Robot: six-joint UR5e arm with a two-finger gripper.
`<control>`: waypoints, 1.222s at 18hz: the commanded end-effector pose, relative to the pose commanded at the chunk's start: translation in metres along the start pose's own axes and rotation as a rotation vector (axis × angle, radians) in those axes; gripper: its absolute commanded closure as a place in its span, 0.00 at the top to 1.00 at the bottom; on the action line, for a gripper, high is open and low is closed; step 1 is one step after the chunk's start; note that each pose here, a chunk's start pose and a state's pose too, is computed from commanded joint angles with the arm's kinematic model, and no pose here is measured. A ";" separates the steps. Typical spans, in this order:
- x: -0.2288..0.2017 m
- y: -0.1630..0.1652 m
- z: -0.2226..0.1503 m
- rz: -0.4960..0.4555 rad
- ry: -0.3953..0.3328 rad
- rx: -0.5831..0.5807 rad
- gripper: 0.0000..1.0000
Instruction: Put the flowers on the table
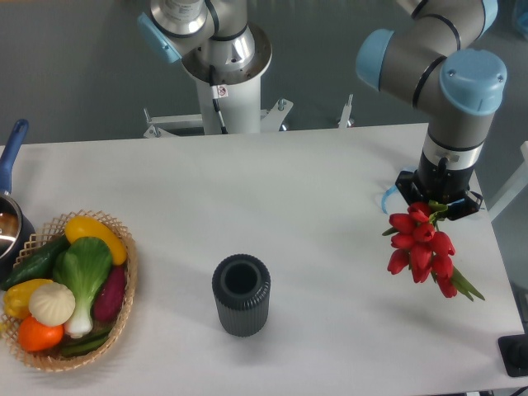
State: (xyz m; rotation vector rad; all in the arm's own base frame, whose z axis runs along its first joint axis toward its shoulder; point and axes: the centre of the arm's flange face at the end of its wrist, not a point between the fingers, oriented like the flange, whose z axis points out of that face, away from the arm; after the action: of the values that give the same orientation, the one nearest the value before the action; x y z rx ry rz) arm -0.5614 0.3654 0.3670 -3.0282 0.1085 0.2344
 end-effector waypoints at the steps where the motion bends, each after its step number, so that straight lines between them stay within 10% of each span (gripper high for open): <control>1: 0.001 0.001 0.002 0.000 0.004 -0.003 0.01; 15: 0.061 -0.022 0.079 0.054 0.146 -0.068 0.20; 19: 0.062 -0.023 0.086 0.057 0.156 -0.069 0.49; 21: 0.064 -0.025 0.088 0.060 0.157 -0.070 1.00; 22: 0.064 -0.026 0.088 0.060 0.157 -0.070 1.00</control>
State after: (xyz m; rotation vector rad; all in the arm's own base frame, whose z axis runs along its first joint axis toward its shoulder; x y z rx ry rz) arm -0.5092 0.3969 0.2732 -3.1121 0.2081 0.0039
